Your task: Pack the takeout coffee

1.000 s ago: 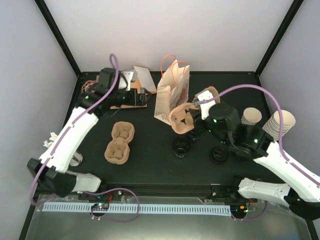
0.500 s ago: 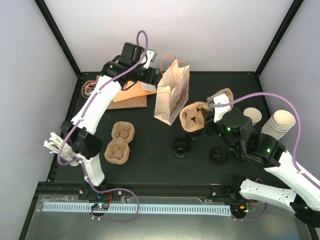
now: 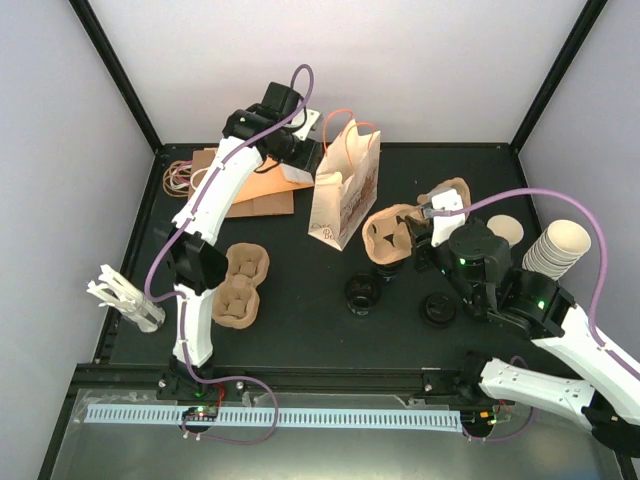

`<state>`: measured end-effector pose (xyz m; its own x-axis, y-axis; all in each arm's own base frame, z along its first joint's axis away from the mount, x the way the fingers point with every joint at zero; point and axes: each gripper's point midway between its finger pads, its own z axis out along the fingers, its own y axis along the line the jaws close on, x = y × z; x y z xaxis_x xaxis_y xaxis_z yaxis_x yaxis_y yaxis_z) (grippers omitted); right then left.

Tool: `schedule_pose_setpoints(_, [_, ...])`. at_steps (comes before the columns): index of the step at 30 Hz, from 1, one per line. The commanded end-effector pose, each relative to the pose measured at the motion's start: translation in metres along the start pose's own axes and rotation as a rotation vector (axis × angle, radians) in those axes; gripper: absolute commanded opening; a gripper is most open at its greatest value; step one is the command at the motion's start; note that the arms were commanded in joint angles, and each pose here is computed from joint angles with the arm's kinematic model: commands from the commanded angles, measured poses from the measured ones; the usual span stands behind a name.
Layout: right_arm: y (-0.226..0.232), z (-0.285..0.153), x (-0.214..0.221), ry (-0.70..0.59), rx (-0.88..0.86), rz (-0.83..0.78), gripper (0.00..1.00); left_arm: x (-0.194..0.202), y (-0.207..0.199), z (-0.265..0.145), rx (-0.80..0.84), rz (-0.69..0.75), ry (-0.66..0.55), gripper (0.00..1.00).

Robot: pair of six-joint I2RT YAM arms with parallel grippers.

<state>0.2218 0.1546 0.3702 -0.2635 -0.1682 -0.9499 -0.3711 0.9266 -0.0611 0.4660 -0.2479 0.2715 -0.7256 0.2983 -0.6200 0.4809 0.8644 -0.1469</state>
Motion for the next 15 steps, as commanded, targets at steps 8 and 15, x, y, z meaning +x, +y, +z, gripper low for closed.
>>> schedule_pose_setpoints(8, [0.001, 0.004, -0.007, -0.021, 0.012, 0.017, 0.40, -0.015, -0.008, -0.029, 0.026, -0.002, -0.067, 0.55])
schedule_pose_setpoints(15, [0.001, 0.005, -0.005, -0.014, 0.012, 0.015, 0.40, -0.037, -0.017, -0.064, 0.048, -0.007, -0.182, 0.57])
